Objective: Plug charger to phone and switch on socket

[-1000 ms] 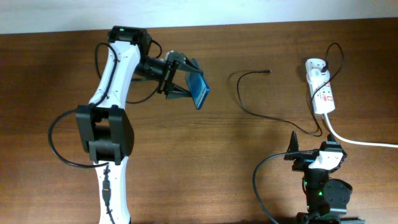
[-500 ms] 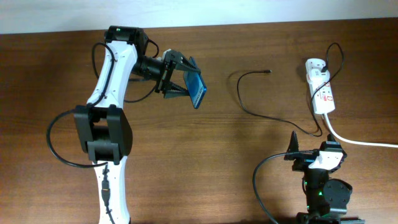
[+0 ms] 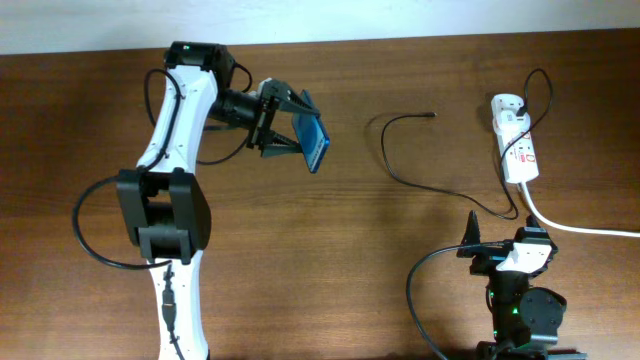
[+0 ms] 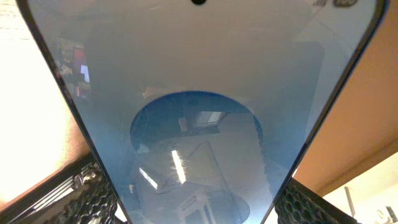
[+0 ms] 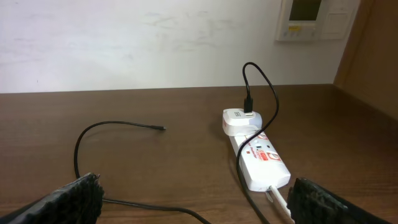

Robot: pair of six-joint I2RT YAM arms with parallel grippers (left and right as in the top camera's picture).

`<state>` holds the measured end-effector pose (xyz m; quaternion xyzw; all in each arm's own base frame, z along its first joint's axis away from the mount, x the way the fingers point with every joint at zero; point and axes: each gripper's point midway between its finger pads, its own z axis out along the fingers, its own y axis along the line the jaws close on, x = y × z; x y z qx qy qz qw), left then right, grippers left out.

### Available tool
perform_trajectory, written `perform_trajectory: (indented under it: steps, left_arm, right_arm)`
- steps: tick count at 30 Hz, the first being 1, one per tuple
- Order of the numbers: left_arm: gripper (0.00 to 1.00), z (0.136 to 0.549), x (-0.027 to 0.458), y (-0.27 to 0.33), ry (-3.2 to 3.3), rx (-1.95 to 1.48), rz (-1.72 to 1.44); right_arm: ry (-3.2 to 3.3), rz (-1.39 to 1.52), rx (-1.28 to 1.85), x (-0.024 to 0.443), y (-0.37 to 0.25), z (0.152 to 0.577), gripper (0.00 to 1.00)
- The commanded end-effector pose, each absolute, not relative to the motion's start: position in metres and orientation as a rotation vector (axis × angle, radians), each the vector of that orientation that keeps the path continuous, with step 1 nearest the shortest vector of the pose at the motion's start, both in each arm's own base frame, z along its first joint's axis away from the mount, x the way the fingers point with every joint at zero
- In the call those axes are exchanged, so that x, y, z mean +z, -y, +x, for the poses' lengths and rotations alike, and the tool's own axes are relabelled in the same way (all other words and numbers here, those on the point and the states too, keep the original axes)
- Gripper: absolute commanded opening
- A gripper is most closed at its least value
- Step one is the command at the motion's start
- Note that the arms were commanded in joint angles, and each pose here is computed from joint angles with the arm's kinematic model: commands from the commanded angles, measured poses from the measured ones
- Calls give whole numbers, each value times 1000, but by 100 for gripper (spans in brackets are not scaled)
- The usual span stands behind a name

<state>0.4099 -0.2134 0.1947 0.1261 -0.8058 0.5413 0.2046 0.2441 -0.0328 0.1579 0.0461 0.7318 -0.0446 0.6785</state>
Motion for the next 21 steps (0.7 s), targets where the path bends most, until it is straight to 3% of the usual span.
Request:
perform_trajectory:
  steps: [1,21]
  left_arm:
    - [48,410,227,213,2264,1616,285]
    - [47,409,225,213,2281,1607,272]
  right_arm:
    - [-1649,97,-98,155,32,244,99]
    - [-1649,97,-98,155,32,244,98]
